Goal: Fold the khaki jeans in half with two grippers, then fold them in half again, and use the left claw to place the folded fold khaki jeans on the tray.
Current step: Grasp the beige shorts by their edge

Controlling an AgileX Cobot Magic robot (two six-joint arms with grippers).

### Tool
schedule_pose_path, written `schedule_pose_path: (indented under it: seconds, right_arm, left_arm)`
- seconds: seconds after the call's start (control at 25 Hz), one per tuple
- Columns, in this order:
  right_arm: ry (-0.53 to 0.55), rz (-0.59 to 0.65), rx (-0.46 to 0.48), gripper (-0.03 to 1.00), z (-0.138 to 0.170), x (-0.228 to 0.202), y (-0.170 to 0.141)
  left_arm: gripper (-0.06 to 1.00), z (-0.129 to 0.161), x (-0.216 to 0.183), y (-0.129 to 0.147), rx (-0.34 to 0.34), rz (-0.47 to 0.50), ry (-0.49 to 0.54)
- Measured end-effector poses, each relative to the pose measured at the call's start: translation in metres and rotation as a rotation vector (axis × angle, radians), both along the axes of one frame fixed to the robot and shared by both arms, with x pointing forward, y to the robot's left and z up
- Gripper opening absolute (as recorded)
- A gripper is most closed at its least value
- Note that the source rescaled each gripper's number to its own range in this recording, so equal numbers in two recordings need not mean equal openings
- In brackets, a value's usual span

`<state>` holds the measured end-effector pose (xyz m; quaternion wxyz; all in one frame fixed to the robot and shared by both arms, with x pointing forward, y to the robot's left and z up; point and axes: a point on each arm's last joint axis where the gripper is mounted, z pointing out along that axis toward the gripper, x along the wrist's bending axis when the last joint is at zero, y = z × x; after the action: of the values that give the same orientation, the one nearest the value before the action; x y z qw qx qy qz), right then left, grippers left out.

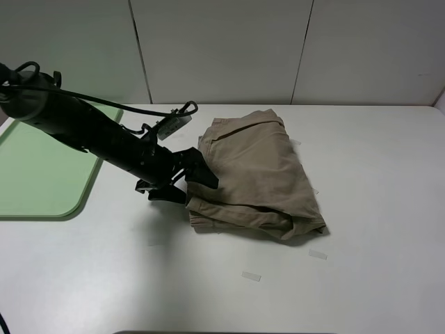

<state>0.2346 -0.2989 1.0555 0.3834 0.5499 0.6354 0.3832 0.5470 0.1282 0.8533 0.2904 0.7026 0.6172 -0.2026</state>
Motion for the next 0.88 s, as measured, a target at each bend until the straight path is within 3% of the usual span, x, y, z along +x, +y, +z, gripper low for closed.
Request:
schedule_pose_path:
  seconds: [0.52,0.68,0.88]
  right_arm:
    - [-0.001,0.000,0.000,1.00,0.000,0.000,0.000]
    - [-0.001,0.000,0.000,1.00,0.000,0.000,0.000]
    - [-0.001,0.000,0.000,1.00,0.000,0.000,0.000]
  left_arm:
    - [0.80,0.000,-0.006,-0.023,0.079,0.019,-0.082]
    - [0.58,-0.004,-0.005,-0.023,0.101,0.037,-0.086]
    - [0.18,-0.012,-0.005,-0.023,0.113,0.054,-0.071]
